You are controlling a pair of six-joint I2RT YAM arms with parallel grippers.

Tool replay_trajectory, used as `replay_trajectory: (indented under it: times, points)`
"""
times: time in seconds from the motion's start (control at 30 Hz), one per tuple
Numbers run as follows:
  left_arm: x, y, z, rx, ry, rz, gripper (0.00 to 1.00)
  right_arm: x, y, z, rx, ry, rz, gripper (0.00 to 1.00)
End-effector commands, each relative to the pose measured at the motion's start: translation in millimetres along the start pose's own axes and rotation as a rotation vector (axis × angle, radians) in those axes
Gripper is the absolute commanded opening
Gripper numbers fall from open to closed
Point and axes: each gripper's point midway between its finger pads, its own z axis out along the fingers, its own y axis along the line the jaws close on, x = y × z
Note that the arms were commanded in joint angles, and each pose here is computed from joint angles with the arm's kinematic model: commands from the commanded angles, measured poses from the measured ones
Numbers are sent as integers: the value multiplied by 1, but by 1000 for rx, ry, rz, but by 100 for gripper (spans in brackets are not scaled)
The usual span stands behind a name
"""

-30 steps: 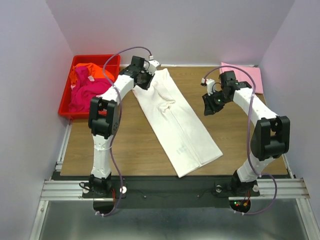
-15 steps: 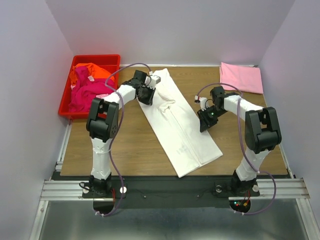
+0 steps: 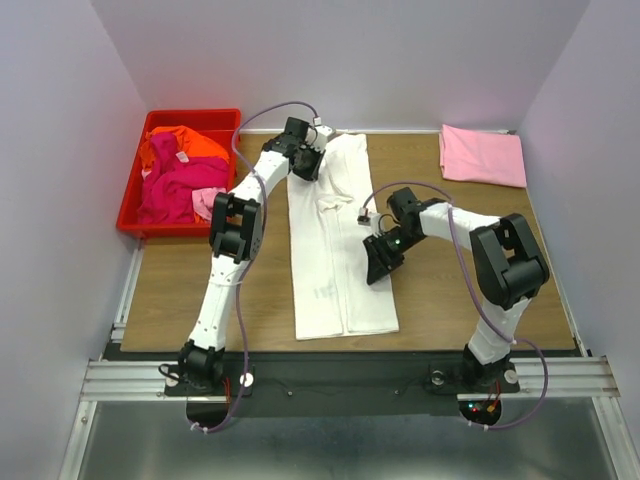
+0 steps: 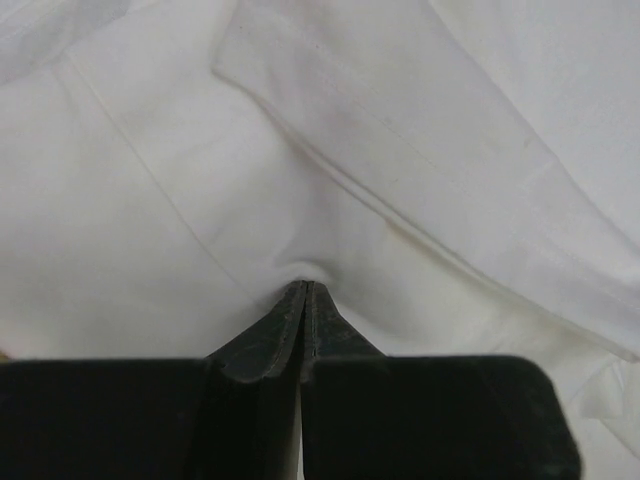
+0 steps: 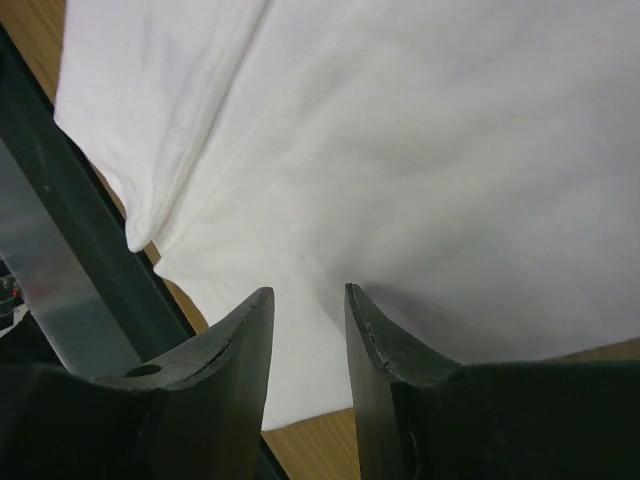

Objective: Fold and stack the t-shirts
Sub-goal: Fold the tshirt

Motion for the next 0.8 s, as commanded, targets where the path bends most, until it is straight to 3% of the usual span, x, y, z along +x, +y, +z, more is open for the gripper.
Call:
replay_trajectory:
  times: [0.0,0.07,0.1,0.13,0.3,0.5,0.77]
  points:
    - [-20,1,-10,-28,-45,49,13,-53,15,-18,-26,-124,-64,41]
    - [-50,1,-32,-55,-139,65,13,-78,6,-34,46,-179,-108,41]
    - [-43,0,-34,-53,-128,62,14,-88,0,-43,67,-206,-111,41]
    - [-67,-4,-57,-59,-195,87,17,-104,-4,-50,87,-233,-124,41]
    - [-98,-19,-116,-59,-288,141,20,-163,-23,-71,198,-351,-142,40]
    - [-58,-40,-121,20,-214,89,20,-239,-58,-84,326,-501,-146,39]
    - [-5,-47,-90,65,-101,-1,20,-286,-109,-73,429,-593,-90,38]
